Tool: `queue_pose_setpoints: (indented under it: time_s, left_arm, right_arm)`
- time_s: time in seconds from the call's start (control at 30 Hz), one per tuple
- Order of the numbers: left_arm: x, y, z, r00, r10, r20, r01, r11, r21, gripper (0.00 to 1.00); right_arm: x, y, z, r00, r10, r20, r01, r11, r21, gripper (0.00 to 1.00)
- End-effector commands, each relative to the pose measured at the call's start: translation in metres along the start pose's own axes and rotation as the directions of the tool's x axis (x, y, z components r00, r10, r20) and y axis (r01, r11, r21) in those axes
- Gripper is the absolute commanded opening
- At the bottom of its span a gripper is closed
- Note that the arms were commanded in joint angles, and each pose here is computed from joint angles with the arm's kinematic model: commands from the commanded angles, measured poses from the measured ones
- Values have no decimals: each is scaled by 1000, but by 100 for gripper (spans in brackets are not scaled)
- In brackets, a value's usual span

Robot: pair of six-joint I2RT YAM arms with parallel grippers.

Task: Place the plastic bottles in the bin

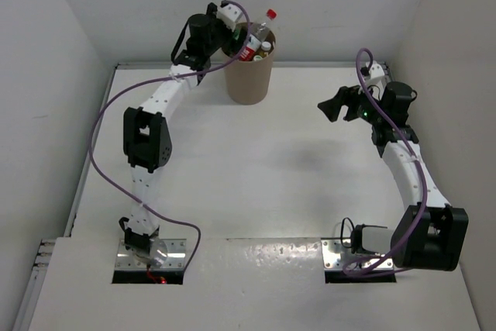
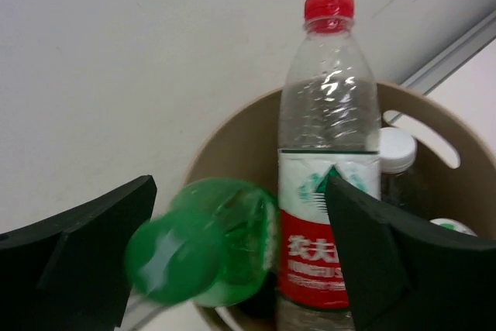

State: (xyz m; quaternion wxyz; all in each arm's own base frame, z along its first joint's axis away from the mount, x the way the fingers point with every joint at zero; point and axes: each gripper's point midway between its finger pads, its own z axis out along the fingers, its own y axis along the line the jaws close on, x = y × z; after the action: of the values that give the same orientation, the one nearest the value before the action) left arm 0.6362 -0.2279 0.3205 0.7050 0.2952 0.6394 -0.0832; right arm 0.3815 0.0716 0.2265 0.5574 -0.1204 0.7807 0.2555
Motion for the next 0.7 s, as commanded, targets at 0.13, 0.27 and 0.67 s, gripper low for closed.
queue_pose_setpoints:
  time_s: [0.13, 0.27, 0.67]
  left_arm:
    - [-90, 24, -28, 991, -31, 133, 44, 995, -91, 100]
    - [-171, 41, -60, 961, -52, 271, 88, 988, -123, 100]
    - [-82, 55, -208, 909, -382, -165, 322, 897, -304, 100]
  right_arm:
    - [-17, 4, 0, 998, -36, 42, 36, 999, -13, 87]
    - [-27, 8, 1, 997, -44, 57, 45, 999, -21, 87]
    - [-13, -26, -21, 995, -6, -102, 25, 982, 186, 92]
